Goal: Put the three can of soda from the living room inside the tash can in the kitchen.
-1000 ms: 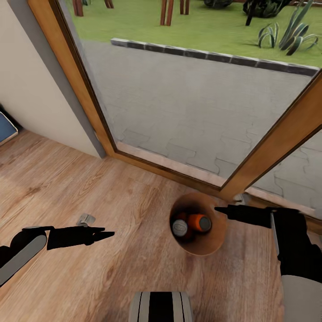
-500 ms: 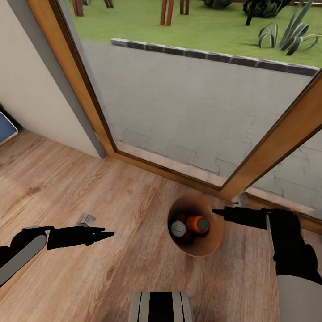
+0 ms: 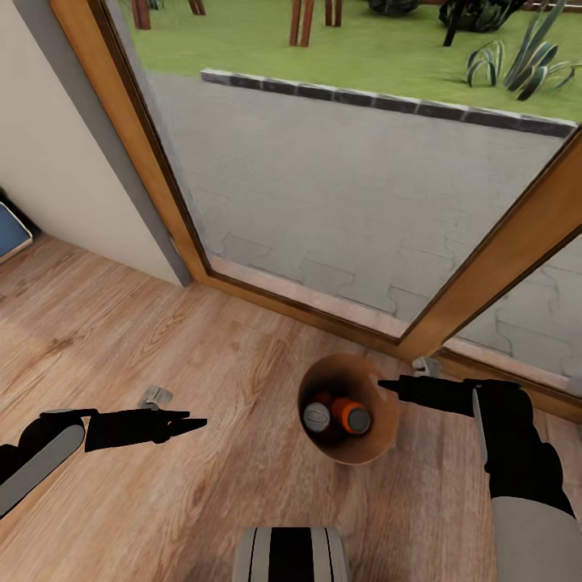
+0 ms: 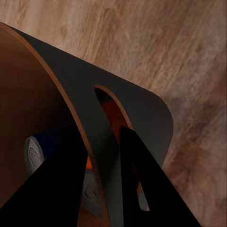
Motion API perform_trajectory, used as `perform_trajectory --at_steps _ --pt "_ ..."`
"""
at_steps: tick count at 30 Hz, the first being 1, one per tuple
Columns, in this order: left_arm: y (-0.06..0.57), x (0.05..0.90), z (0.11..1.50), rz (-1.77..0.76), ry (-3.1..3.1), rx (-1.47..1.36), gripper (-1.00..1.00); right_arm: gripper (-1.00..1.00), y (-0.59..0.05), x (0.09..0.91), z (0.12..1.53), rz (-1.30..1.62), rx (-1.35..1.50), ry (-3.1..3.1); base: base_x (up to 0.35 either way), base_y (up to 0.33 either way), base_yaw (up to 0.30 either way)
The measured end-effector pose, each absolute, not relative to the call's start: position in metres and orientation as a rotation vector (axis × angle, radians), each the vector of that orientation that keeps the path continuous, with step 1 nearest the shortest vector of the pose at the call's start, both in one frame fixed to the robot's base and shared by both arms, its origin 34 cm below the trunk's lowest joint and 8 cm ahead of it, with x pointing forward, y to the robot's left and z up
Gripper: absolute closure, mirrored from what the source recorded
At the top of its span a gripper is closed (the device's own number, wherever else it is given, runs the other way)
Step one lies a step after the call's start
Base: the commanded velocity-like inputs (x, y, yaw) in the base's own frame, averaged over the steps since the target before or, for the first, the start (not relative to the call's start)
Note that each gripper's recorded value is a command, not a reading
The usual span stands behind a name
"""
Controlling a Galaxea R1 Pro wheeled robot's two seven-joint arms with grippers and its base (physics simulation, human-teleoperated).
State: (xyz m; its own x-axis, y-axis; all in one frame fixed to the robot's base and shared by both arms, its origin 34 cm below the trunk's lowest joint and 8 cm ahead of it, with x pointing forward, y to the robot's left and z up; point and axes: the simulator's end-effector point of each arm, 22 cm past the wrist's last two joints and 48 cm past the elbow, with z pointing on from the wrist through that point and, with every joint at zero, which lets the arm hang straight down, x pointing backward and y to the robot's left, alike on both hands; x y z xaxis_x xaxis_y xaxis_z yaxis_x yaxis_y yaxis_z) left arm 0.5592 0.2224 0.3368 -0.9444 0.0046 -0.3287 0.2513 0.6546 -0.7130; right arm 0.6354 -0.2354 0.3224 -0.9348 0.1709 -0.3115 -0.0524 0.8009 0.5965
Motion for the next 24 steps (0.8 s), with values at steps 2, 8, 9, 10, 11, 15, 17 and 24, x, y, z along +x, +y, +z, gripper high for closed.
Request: perform_trajectory --at_steps 2,8,9,10,11,15,17,24 --pt "0.2223 0.5592 0.3368 -1.176 2.576 0.205 -1.0 1.0 -0.2366 0.6355 0.3215 0.878 0.084 2.639 0.0 0.0 0.0" --pt "0.2223 0.5594 0.3369 -1.176 2.576 0.205 -1.0 1.0 -0.2362 0.6356 0.3219 0.882 0.088 2.639 0.0 0.0 0.0" --pt "0.2222 0.5594 0.337 -1.176 2.575 0.206 -1.0 1.0 -0.2364 0.6356 0.3217 0.88 0.087 2.639 0.0 0.0 0.0" --pt "0.2222 0.5594 0.337 -1.176 2.575 0.206 -1.0 1.0 -0.2366 0.6355 0.3215 0.878 0.085 2.639 0.0 0.0 0.0" --pt "0.2223 0.5594 0.3369 -1.176 2.576 0.205 -1.0 1.0 -0.2369 0.6354 0.3212 0.876 0.085 2.64 0.0 0.0 0.0" --pt "0.2221 0.5593 0.3371 -1.176 2.575 0.206 -1.0 1.0 -0.2365 0.6357 0.3217 0.879 0.086 2.639 0.0 0.0 0.0" --pt "0.2221 0.5593 0.3371 -1.176 2.575 0.206 -1.0 1.0 -0.2364 0.6356 0.3217 0.88 0.087 2.639 0.0 0.0 0.0" --pt "0.2206 0.5599 0.3376 -1.181 2.572 0.204 -1.0 1.0 -0.2366 0.6357 0.3216 0.878 0.086 2.639 0.0 0.0 0.0"
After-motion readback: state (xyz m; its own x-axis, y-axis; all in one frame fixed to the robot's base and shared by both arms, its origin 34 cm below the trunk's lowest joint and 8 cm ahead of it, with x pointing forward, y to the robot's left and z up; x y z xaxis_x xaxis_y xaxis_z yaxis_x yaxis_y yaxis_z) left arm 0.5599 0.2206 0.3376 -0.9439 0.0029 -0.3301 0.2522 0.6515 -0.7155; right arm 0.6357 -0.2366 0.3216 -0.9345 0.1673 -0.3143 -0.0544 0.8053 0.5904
